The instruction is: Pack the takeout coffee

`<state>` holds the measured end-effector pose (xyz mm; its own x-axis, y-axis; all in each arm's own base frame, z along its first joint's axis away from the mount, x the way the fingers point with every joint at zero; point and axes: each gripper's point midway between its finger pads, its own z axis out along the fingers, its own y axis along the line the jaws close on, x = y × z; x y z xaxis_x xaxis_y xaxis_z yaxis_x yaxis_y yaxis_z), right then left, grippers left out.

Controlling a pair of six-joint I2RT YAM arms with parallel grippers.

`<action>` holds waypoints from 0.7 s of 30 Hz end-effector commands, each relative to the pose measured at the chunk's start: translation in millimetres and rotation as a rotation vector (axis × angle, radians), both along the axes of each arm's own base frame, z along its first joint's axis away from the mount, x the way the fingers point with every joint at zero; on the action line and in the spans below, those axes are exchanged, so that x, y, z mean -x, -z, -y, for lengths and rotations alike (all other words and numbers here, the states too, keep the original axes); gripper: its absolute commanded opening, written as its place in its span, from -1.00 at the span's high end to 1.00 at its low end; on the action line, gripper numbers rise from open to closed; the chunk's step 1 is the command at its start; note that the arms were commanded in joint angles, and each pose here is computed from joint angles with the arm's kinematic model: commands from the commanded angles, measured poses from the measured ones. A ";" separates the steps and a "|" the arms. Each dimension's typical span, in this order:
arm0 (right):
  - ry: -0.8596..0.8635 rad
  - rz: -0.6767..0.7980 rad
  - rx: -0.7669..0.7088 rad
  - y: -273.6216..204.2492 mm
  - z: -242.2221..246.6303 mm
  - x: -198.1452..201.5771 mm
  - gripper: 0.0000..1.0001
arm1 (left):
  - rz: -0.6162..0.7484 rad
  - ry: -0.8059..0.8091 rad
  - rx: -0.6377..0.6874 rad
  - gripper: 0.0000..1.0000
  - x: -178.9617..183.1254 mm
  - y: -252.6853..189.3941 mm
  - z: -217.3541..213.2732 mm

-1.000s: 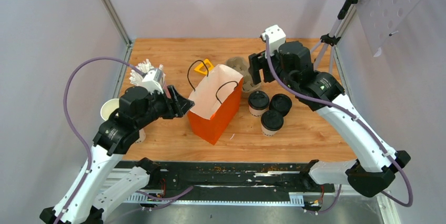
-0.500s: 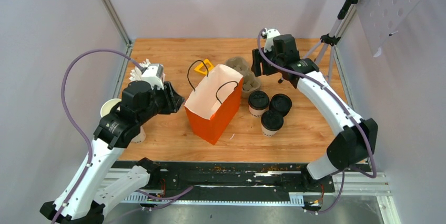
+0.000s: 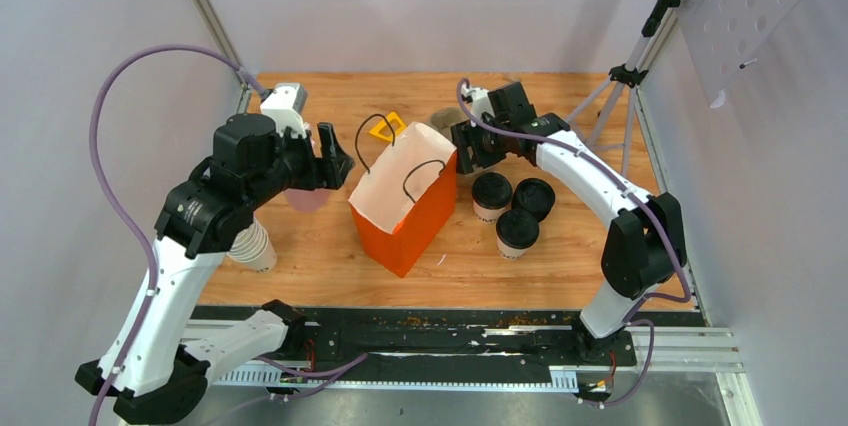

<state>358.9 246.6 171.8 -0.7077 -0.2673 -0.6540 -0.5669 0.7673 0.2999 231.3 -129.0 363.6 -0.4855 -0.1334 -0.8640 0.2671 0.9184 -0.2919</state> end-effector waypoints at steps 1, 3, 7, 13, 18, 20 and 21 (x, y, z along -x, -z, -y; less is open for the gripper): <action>-0.069 -0.030 -0.074 -21.5 -21.4 24.3 -0.26 | -0.117 0.080 -0.085 -0.70 19.4 22.8 -0.9; -0.076 -0.027 -0.079 -27.6 -22.6 23.5 -0.25 | -0.115 0.095 -0.102 -0.70 19.5 25.9 -0.8; -0.012 0.028 0.039 -28.5 -5.6 -5.9 -0.25 | -0.112 0.140 -0.128 -0.70 16.5 36.0 4.3; 0.069 0.124 0.111 -20.1 7.0 -76.0 -0.21 | -0.079 0.069 -0.158 -0.72 7.5 32.6 -7.1; 0.077 0.085 0.163 2.0 4.3 -107.2 -0.16 | -0.074 0.025 -0.170 -0.98 13.3 20.3 -19.0; 0.072 0.091 0.172 5.8 2.0 -115.7 -0.12 | -0.069 0.025 -0.170 -1.00 18.7 18.7 -22.2; 0.067 0.106 0.175 5.7 0.7 -120.0 -0.08 | -0.064 0.026 -0.170 -1.00 21.7 18.2 -24.0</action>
